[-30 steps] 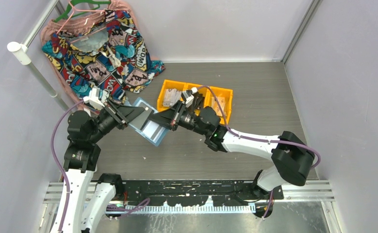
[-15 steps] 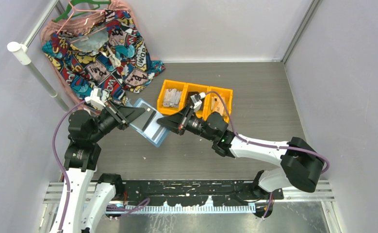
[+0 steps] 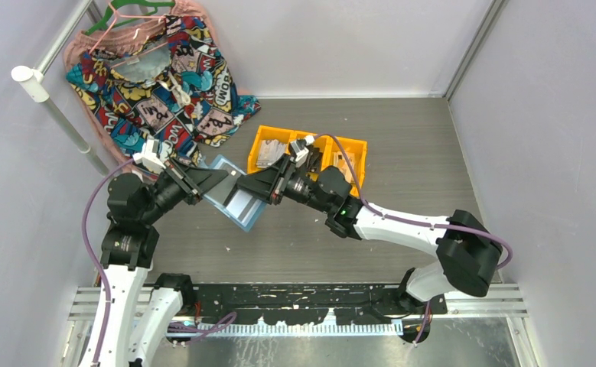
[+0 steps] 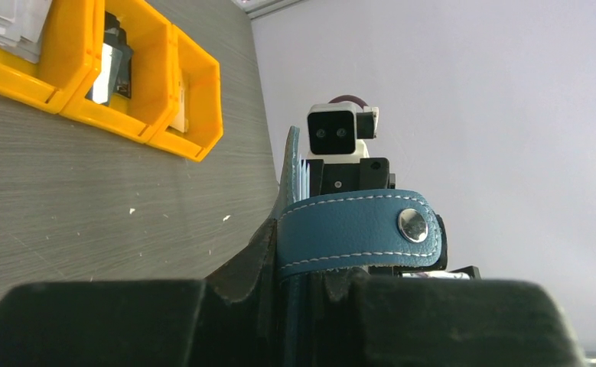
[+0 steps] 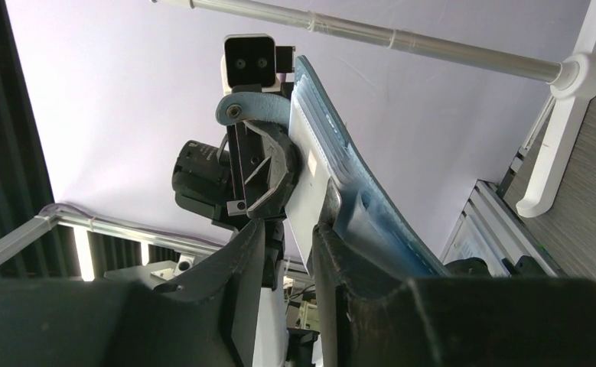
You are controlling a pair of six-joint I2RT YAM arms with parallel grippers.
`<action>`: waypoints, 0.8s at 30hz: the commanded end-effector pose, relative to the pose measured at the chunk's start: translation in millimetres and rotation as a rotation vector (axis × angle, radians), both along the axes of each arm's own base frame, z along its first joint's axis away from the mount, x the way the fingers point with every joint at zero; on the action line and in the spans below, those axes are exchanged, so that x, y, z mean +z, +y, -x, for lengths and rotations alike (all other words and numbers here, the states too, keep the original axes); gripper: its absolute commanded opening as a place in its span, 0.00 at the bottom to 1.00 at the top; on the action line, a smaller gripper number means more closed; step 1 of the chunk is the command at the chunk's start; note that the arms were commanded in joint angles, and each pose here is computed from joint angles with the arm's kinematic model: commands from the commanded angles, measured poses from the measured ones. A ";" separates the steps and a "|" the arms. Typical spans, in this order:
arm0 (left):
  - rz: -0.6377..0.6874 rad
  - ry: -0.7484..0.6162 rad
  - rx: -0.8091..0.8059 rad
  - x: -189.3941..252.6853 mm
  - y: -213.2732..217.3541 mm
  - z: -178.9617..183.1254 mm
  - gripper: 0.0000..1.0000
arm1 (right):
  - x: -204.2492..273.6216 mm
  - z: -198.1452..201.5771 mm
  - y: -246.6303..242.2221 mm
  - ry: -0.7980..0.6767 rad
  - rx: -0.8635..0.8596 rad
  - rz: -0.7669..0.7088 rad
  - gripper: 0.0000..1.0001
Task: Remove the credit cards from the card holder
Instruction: Remove the credit card from the card holder.
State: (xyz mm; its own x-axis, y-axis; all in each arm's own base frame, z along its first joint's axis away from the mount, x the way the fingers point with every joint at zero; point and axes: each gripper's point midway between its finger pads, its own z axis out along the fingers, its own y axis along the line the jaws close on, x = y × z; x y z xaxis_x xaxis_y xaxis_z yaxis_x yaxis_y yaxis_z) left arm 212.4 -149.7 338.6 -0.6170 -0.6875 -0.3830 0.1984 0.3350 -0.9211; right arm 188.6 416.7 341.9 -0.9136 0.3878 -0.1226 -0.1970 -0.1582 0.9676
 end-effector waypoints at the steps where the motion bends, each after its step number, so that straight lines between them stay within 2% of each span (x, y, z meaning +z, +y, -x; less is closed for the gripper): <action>1: 0.017 -0.096 -0.016 27.7 -1.0 6.6 0.14 | 9.7 2.4 7.9 -0.014 0.027 0.003 0.36; 12: 0.021 -0.117 -0.009 33.8 -0.4 4.4 0.05 | -0.7 8.0 3.9 -0.005 0.032 0.064 0.39; 24: 0.013 -0.151 0.002 40.4 1.1 3.5 0.04 | -3.8 10.3 2.4 0.005 0.044 0.063 0.39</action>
